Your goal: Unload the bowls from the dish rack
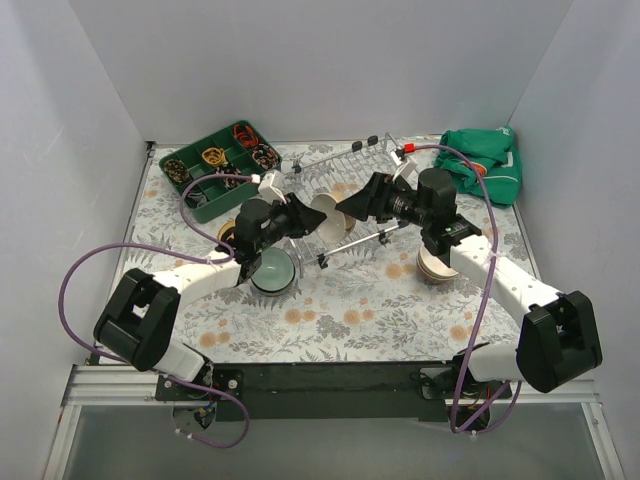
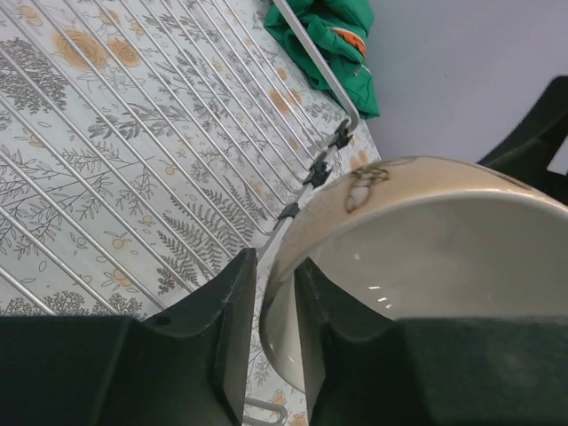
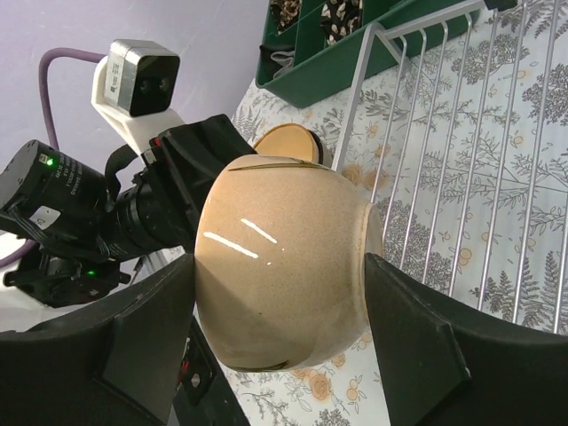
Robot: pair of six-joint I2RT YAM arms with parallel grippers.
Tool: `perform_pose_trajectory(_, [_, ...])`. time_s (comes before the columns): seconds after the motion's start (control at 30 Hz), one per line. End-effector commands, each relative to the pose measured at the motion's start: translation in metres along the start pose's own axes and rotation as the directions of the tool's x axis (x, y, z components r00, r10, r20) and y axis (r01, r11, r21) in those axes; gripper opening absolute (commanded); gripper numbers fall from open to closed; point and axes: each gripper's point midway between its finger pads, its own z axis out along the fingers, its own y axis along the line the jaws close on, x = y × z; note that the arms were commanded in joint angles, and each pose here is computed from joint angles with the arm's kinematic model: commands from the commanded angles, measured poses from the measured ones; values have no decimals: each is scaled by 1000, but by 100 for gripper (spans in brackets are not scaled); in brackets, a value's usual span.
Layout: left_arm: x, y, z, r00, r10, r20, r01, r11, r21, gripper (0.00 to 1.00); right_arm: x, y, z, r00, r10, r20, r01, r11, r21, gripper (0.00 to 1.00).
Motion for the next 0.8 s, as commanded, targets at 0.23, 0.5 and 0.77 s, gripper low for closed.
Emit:
perform_pose_trajectory(0.23, [-8,-12,-18,999,37,-7,-37,999,2,0,-16,26,-20,993,-67,97,77,991,-107,53])
perform_pose_trajectory(0.5, [-15,2,-33,992,102,-71,-112,983,-146,0,-11,11,-42,975,-214,59,212,976,37,78])
perform_pose_trajectory(0.77, [-7,-6,-35,958,179,-226,-228,949,-217,0,-4,-5,-63,955,-294,-38,294,922,251,89])
